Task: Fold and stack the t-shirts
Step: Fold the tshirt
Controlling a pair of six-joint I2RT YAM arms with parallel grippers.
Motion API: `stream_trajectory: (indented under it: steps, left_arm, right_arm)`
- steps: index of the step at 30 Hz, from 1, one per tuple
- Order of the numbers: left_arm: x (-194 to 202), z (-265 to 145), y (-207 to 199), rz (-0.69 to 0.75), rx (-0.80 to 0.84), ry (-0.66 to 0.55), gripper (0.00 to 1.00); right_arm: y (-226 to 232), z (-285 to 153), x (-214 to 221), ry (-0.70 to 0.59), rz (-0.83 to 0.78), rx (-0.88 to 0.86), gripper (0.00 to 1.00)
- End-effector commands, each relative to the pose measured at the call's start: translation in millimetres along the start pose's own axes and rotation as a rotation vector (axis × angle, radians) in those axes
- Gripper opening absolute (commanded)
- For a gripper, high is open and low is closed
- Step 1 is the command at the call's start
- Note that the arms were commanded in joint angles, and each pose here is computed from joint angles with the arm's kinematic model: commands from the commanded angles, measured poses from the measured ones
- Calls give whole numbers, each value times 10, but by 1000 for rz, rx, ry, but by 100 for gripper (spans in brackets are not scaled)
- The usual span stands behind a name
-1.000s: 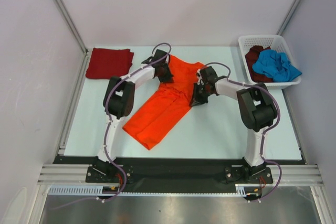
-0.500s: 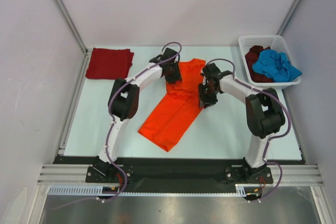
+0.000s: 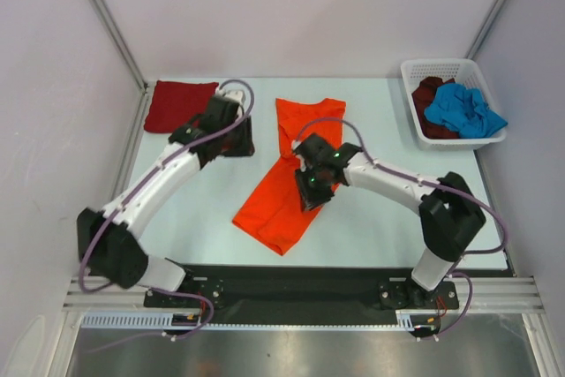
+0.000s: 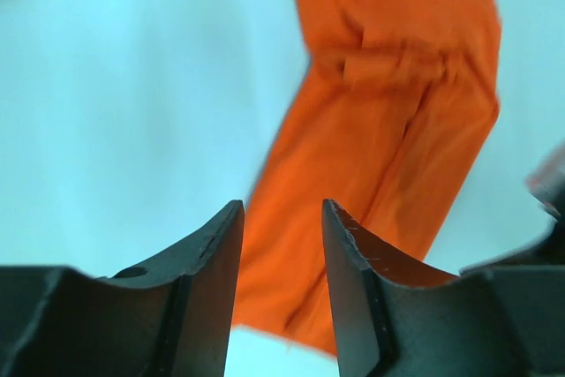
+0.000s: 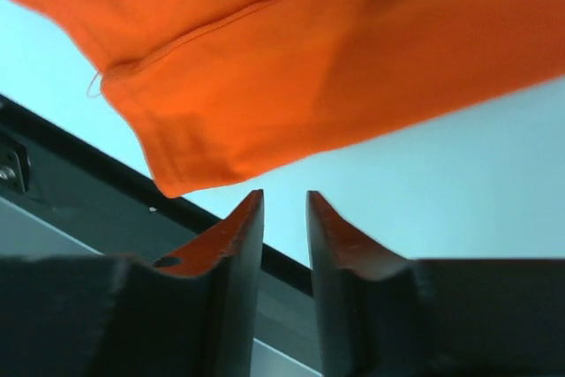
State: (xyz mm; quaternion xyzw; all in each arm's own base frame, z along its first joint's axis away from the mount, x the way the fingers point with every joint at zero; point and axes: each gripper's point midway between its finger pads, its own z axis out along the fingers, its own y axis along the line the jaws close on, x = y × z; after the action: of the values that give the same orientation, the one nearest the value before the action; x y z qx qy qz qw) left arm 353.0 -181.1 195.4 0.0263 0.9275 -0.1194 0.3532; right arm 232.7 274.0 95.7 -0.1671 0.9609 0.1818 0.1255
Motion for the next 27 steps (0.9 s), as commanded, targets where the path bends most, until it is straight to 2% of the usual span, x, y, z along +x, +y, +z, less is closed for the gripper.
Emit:
stream_trajectory:
  steps: [1,3,4,7,8,11,16,19,21,24,27]
  left_arm:
    - [573,-177,176,49,10,95,45]
    - [806,-251,311,19,-13,120,43]
    - [791,-396,341,0,-5,80,44]
    - [959,-511,554,-79,-39,85,45]
    - [937,-610,579,-102,-26,53,45]
    - [950,-712,734,-159,-44,14,45]
    - [1043,-664,721,-169,-14,43,45]
    - [1030,-622,659,-150,26,47,45]
    - [1012,-593,615,-112,44,56,45]
    - [1005,-555,564,-80,52,70,46]
    - [1045,-483,463,-91,91,96,46]
  right_arm:
    - [441,177,64,31,-52,-72,30]
    - [644,328,121,65,-95,-90,28]
    - [686,382,138,73,-104,-92,29]
    - [763,590,290,136,-124,-86,30]
    - [765,646,344,152,-133,-78,30]
    - [664,811,525,192,-199,20,31]
    - [367,950,909,279,-231,162,31]
    - [268,833,1081,284,-210,179,31]
    - [72,758,1348,333,-190,208,31]
    - [-129,499,1585,360,-171,233,31]
    - [-165,243,1620,335,-161,217,32]
